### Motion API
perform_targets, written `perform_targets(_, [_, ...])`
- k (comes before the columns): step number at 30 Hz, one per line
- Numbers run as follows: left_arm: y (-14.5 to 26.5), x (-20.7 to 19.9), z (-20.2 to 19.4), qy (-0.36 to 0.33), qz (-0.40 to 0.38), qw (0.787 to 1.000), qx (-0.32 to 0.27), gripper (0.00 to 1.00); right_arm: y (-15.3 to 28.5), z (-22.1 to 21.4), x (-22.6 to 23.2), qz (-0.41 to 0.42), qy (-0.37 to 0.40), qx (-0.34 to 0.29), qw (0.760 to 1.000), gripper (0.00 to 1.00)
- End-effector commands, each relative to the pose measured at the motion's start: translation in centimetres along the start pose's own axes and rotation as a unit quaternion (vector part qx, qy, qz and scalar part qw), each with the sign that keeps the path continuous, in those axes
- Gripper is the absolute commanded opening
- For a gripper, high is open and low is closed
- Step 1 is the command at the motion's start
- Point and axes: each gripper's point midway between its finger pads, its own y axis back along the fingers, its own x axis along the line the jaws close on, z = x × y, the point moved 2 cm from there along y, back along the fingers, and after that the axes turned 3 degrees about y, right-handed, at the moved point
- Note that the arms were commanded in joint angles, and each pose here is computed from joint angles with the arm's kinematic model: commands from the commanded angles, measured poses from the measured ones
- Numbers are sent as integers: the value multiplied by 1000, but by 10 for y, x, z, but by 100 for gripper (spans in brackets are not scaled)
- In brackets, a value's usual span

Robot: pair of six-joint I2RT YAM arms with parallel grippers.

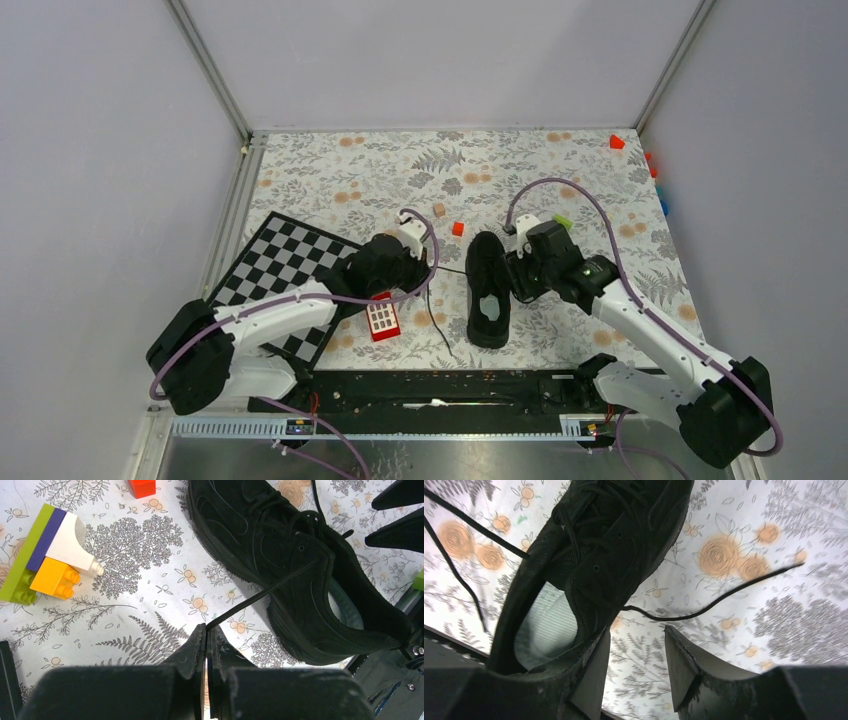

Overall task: Tie the shoes
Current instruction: Cross the shoelace with the shoelace.

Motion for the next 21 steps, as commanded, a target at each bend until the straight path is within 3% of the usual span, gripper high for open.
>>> perform_targets(1, [-3,-3,30,-11,2,999,-34,0,7,7,-12,-4,136,22,990,51])
perform_targets(4, [-5,-4,33,-11,1,999,-32,0,5,-7,-12,16,181,50,982,51])
perform_targets(10, [-10,-7,32,-15,-8,1000,-16,0,-12,-34,5,76,186,59,978,53])
perform_targets(13, [-11,-8,32,-19,-10,1000,-9,0,-22,-33,3,66,182,52,980,58])
perform_targets(21, [-14,-9,30,-17,-12,1000,-4,0,-44,-31,-1,61,207,53,975,58])
